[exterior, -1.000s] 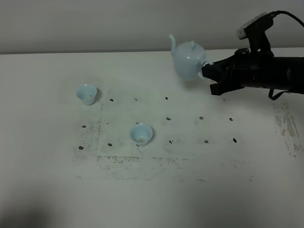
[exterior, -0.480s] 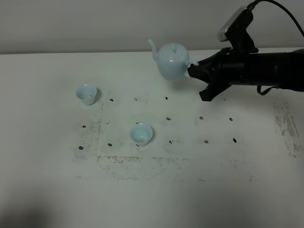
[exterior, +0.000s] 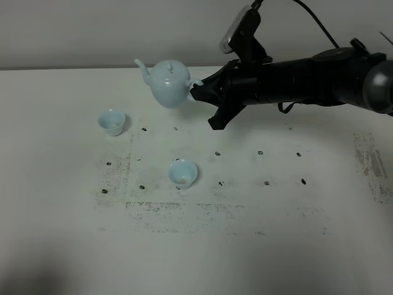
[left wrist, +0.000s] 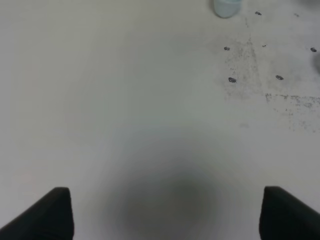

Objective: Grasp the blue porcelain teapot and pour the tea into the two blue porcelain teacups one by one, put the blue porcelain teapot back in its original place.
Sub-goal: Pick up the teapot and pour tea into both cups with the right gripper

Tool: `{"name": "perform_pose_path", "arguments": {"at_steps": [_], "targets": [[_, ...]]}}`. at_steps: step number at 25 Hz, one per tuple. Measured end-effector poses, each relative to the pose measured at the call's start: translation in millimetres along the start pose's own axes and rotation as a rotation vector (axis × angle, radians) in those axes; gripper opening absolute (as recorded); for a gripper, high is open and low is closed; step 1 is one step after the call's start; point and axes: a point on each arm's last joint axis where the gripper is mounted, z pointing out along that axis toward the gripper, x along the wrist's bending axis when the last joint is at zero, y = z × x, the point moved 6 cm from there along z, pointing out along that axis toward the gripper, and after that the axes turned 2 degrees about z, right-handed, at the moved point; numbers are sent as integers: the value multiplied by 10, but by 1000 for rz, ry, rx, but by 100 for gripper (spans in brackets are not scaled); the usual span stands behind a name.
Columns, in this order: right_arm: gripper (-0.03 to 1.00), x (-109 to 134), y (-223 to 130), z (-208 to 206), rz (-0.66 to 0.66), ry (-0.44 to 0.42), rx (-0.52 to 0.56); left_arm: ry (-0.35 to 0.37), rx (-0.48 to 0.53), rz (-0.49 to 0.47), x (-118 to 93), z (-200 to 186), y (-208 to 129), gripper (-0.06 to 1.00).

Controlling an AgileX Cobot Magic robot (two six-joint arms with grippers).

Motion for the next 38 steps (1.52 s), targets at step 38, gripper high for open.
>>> {"name": "perform_pose_path", "arguments": {"at_steps": [38], "targets": [[4, -82, 161, 789, -239, 46, 206, 0, 0, 0, 0, 0, 0, 72]]}}
